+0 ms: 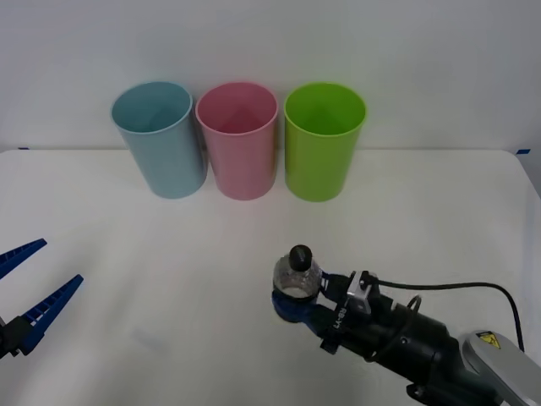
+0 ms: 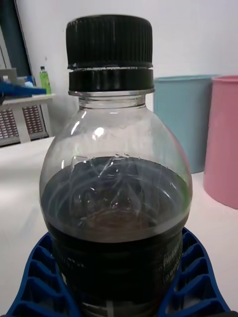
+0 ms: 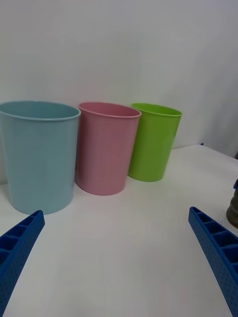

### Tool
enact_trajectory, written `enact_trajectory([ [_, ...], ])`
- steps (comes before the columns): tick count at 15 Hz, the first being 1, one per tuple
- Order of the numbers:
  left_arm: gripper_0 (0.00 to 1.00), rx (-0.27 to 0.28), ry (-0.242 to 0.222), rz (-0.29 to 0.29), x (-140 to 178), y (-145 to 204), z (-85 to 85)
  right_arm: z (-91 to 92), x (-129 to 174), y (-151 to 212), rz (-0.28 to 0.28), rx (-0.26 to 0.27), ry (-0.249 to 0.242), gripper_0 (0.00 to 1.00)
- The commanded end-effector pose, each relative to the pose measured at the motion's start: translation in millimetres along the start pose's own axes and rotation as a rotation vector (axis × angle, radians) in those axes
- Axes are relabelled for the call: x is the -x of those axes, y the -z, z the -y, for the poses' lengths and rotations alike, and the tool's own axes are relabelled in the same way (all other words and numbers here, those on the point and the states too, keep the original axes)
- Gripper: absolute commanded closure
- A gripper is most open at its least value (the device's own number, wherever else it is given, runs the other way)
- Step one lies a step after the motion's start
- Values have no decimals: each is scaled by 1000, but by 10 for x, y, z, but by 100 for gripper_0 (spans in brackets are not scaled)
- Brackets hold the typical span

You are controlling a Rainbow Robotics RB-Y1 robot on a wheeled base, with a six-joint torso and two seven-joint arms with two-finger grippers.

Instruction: Grasp the object on the table and drop it into the matching bin: aluminum can to the light blue bin, PET bottle to the pink bin.

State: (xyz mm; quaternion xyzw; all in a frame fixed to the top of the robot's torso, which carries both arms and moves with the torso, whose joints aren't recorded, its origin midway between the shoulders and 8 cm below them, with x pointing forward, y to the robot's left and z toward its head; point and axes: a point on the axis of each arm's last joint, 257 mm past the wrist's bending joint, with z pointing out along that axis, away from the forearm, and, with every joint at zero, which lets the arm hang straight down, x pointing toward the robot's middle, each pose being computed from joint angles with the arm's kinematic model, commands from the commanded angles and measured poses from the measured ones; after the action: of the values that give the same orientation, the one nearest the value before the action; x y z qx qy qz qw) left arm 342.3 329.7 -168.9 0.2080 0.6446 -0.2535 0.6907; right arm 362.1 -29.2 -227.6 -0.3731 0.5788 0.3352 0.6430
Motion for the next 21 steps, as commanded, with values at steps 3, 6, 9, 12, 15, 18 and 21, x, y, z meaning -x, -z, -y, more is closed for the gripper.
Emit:
enact_trajectory([
  [3, 0, 0, 0, 0, 0, 0, 0, 185, 528, 96, 77, -53, -27, 100],
  [6, 0, 0, 0, 0, 0, 0, 0, 331, 887, 119, 120, -87, -38, 100],
  [9, 0, 0, 0, 0, 0, 0, 0, 491, 1212, 169, 169, -122, -60, 100],
  [12, 0, 0, 0, 0, 0, 0, 0, 708, 1520, 191, 204, -180, -53, 100],
  [15, 0, 0, 0, 0, 0, 0, 0, 861, 1789, 81, 245, -187, -68, 100],
  [18, 0, 0, 0, 0, 0, 0, 0, 1039, 2051, -30, 284, -212, -61, 100],
  [21, 0, 0, 0, 0, 0, 0, 0, 1220, 2143, -203, 290, -209, -57, 100],
])
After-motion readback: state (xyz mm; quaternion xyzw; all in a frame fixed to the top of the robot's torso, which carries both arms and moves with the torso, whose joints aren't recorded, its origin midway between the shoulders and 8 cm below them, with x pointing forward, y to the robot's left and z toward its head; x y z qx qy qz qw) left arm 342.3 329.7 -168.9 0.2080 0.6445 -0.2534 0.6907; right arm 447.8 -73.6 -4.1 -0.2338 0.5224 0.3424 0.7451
